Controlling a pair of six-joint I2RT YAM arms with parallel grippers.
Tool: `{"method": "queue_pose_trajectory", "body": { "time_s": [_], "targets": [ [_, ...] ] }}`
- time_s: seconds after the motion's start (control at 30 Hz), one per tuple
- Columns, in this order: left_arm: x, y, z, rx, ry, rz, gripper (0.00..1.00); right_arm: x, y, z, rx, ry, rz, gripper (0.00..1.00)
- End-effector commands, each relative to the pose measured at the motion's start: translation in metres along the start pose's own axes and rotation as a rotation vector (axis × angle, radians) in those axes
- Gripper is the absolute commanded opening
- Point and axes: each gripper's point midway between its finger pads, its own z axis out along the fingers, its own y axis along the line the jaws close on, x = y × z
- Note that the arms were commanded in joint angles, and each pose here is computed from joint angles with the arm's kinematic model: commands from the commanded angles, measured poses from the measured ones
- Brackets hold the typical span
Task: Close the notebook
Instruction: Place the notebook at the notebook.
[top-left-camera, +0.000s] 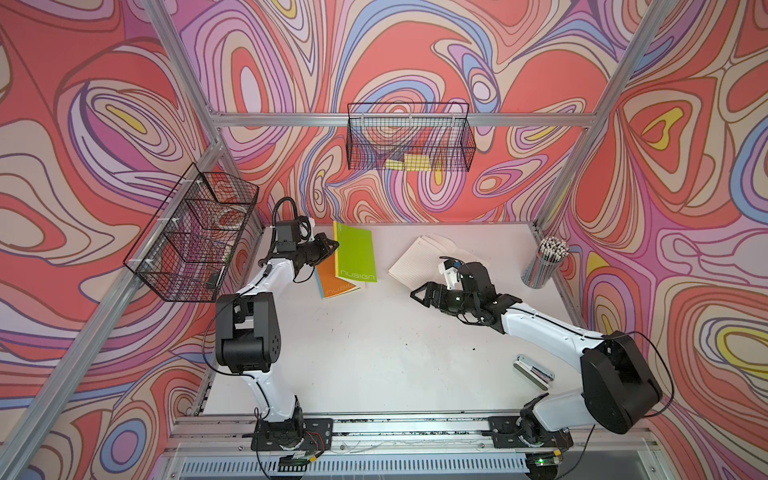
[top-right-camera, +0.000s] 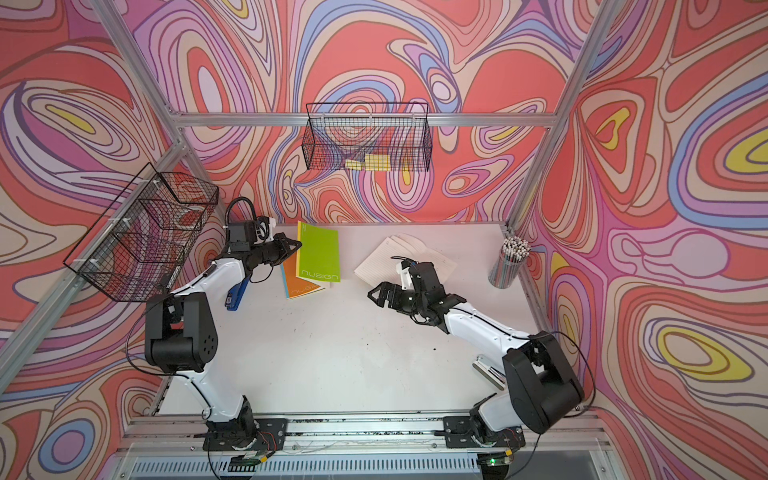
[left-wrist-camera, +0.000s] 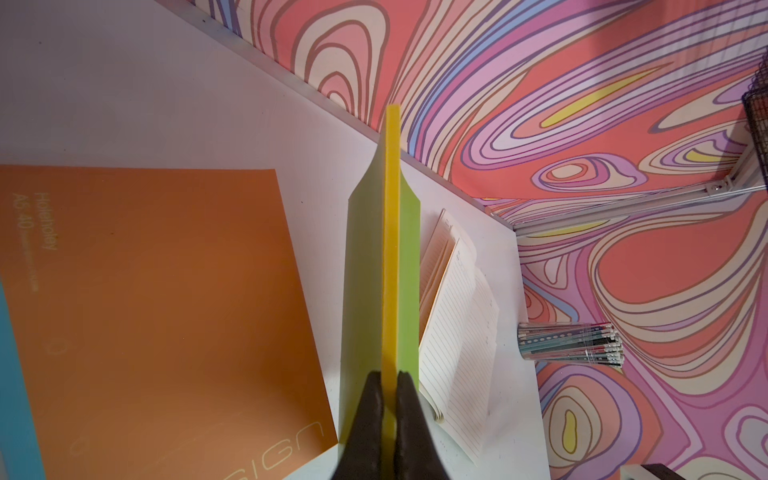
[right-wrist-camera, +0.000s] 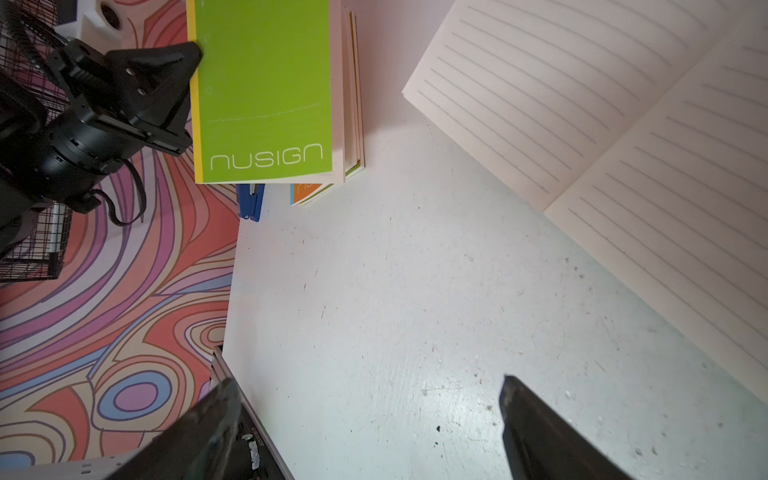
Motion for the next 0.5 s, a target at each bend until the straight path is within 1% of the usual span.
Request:
{"method": "queue_pose_trajectory", "body": {
  "time_s": [0.0, 0.13, 0.3, 0.47],
  "targets": [
    [-0.020, -0.002, 0.001, 0.048, -0.056, -0.004, 0.00, -0.011, 0.013, 0.004, -0.034, 0.017, -0.047, 0.98],
    [-0.017, 0.018, 0.004, 0.013, -0.062, -0.039, 0.00, -0.026, 0.023, 0.009, -0.052, 0.014, -0.069, 0.98],
    [-0.013, 0.040, 0.008, -0.014, -0.045, -0.069, 0.00, -0.041, 0.026, 0.015, -0.057, 0.000, -0.068, 0.98],
    [-0.008, 0.059, 0.010, -0.057, -0.033, -0.092, 0.00, -0.045, 0.024, 0.022, -0.058, 0.017, -0.058, 0.98]
  ]
}}
